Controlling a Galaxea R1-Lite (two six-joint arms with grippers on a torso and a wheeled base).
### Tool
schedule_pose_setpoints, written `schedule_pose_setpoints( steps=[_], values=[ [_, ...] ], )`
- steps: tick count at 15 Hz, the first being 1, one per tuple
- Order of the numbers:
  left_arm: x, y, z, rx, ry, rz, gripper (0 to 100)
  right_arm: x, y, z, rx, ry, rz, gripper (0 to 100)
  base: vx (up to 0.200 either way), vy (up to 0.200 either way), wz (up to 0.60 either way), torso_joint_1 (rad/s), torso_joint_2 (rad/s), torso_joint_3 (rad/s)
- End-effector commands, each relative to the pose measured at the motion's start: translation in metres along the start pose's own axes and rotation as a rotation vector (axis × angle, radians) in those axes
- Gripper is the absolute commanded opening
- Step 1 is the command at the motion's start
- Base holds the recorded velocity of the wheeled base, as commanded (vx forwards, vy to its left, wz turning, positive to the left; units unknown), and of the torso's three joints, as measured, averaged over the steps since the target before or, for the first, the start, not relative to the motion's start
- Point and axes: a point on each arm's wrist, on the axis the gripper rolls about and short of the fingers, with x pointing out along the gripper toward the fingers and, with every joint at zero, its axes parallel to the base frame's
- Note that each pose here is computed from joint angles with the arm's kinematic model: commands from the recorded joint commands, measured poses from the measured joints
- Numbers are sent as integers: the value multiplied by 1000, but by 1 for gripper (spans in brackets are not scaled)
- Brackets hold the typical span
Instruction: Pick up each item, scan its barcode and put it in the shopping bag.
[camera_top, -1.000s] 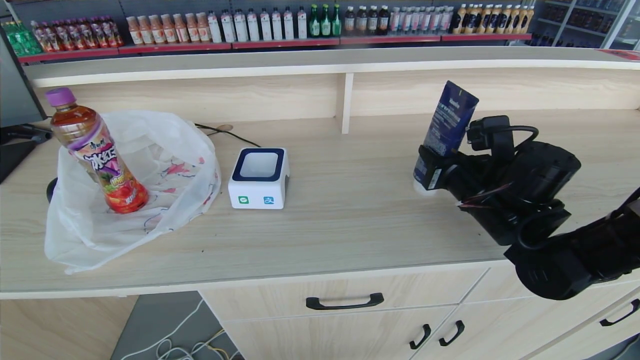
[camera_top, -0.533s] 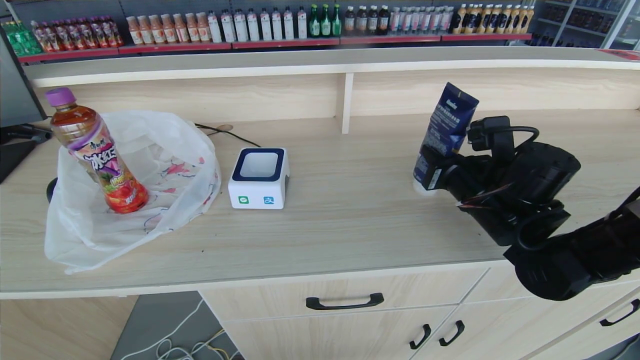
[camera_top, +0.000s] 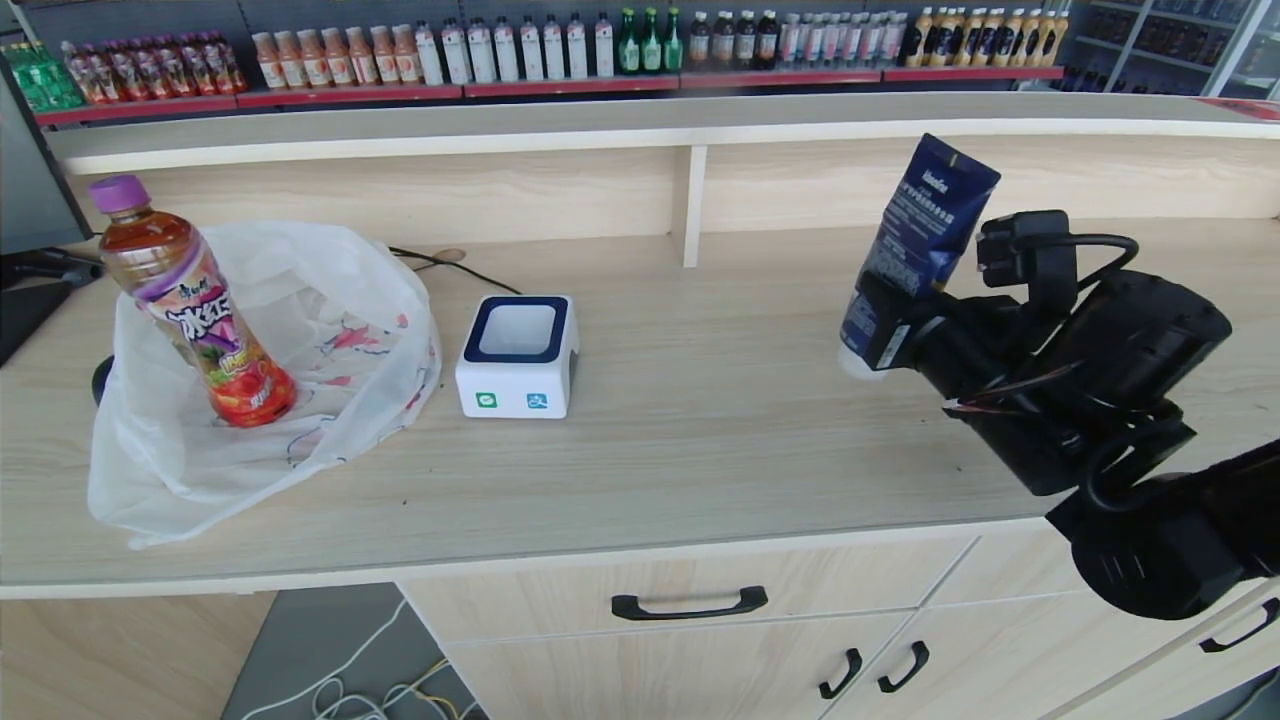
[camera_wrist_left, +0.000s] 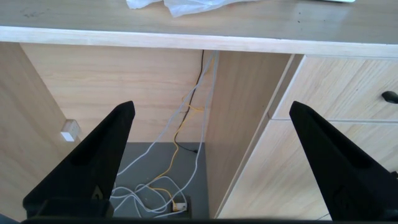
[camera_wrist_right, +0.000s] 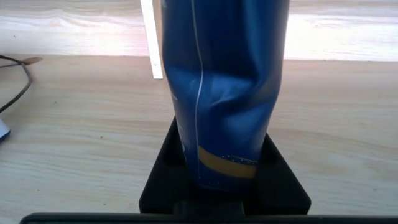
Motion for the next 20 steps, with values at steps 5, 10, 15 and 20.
schedule_pose_setpoints(
  steps=[5, 10, 15, 20],
  values=[
    [0, 0, 0, 0, 0, 0, 100, -54, 8, 51, 39, -95, 68, 0, 0, 0, 0, 0, 0, 0],
    [0, 0, 0, 0, 0, 2, 100, -103, 6, 61, 55, -88, 115, 0, 0, 0, 0, 0, 0, 0],
    [0, 0, 0, 0, 1, 0, 100, -121, 7, 64, 62, -90, 144, 0, 0, 0, 0, 0, 0, 0],
    [0, 0, 0, 0, 0, 0, 100, -132, 6, 62, 65, -80, 158, 0, 0, 0, 0, 0, 0, 0]
  ],
)
